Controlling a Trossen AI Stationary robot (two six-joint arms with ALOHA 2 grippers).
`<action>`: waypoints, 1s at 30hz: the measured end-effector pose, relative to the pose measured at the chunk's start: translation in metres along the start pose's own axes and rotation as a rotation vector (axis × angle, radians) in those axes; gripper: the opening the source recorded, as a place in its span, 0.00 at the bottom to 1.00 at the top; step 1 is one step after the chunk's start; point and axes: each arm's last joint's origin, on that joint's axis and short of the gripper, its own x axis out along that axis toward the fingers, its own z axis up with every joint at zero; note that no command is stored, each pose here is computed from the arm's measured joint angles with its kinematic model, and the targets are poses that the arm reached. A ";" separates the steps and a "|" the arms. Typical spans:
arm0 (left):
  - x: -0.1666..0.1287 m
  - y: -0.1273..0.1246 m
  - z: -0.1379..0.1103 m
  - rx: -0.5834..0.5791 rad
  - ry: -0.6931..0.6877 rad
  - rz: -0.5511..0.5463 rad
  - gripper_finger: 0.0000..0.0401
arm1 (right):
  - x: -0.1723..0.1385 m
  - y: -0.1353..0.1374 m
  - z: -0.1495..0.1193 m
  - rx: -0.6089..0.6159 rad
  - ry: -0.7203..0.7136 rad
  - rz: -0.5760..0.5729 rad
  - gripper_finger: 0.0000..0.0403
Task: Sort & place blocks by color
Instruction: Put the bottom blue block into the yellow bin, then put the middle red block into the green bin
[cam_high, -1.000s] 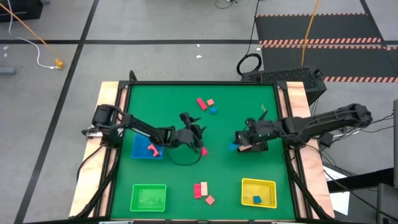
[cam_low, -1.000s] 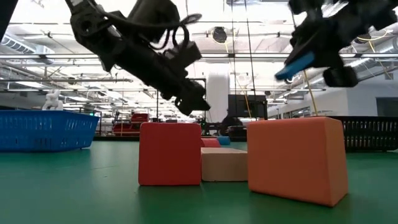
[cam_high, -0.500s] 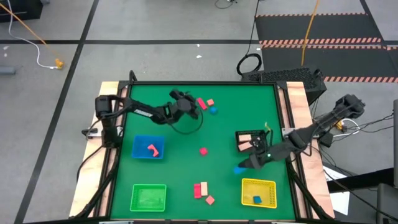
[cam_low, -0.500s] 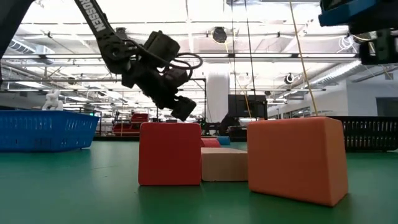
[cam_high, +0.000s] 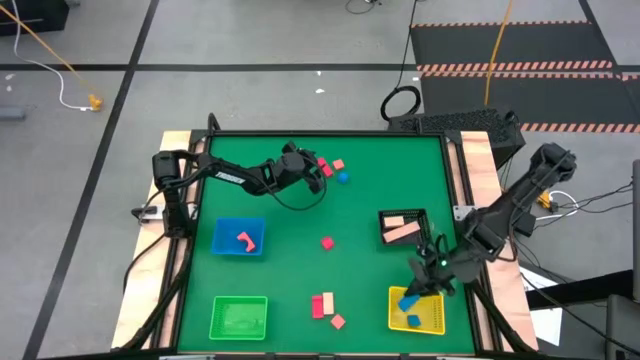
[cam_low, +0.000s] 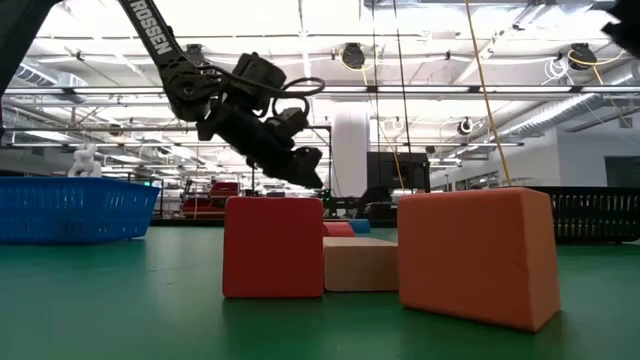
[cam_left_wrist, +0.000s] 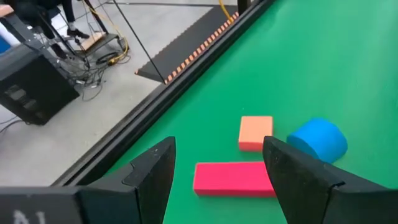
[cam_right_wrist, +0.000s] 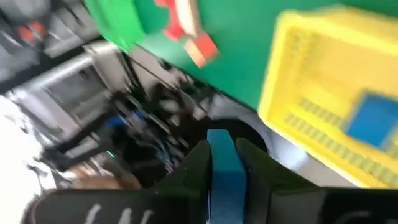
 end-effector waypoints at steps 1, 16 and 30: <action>0.000 0.000 -0.001 0.002 0.005 -0.002 0.61 | 0.000 -0.002 -0.001 0.002 0.018 -0.024 0.11; -0.004 -0.011 -0.006 -0.033 0.065 -0.032 0.61 | 0.010 -0.016 0.007 0.014 -0.055 -0.184 0.16; -0.020 -0.044 -0.013 0.017 0.132 -0.121 0.61 | 0.011 -0.014 0.005 -0.044 -0.034 -0.163 0.41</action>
